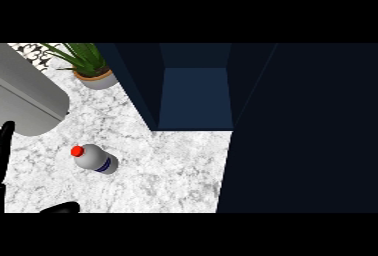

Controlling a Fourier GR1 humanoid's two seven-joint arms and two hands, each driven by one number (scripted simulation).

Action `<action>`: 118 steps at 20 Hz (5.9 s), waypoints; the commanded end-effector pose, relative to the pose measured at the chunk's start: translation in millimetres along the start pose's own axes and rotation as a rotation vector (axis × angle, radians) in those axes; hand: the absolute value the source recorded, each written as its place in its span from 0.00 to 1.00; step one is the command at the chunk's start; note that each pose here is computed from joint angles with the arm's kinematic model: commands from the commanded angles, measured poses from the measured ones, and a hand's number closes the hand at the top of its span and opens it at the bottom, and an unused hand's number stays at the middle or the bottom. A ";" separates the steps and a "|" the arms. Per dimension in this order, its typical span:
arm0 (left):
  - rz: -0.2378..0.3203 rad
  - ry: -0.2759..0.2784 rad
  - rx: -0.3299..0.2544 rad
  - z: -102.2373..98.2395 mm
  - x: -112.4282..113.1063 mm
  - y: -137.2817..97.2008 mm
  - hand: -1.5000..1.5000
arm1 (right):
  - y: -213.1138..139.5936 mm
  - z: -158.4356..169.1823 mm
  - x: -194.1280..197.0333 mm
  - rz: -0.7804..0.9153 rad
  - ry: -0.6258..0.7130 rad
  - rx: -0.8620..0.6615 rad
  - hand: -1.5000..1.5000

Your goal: Pick up the bottled water, place it into the cabinet and close the cabinet

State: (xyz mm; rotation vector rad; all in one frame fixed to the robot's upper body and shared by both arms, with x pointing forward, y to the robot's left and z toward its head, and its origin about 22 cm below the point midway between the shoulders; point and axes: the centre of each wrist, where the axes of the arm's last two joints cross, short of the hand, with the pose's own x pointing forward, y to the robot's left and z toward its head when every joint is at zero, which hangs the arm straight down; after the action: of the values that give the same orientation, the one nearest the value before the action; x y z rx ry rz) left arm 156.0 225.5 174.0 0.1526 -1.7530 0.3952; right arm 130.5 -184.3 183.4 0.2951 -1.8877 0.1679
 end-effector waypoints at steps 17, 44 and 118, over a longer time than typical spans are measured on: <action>-0.092 0.107 0.121 -43.9 -114.7 67.7 0.00 | 2.8 29.9 29.5 0.029 -0.073 -0.001 0.00; -0.092 0.208 0.158 5.9 -265.1 125.5 0.00 | 6.3 31.5 47.7 0.029 -0.080 0.019 0.00; 0.208 0.050 -0.515 -93.9 -267.5 -112.0 1.00 | -88.8 36.6 -0.7 0.163 -0.048 -0.177 0.00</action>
State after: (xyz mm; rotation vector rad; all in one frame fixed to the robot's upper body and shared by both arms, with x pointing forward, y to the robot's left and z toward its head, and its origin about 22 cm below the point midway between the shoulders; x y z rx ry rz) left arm 301.4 187.2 -100.3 -0.2526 -1.6766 0.2088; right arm 135.4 -276.2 161.8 -0.1098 -1.9424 0.1500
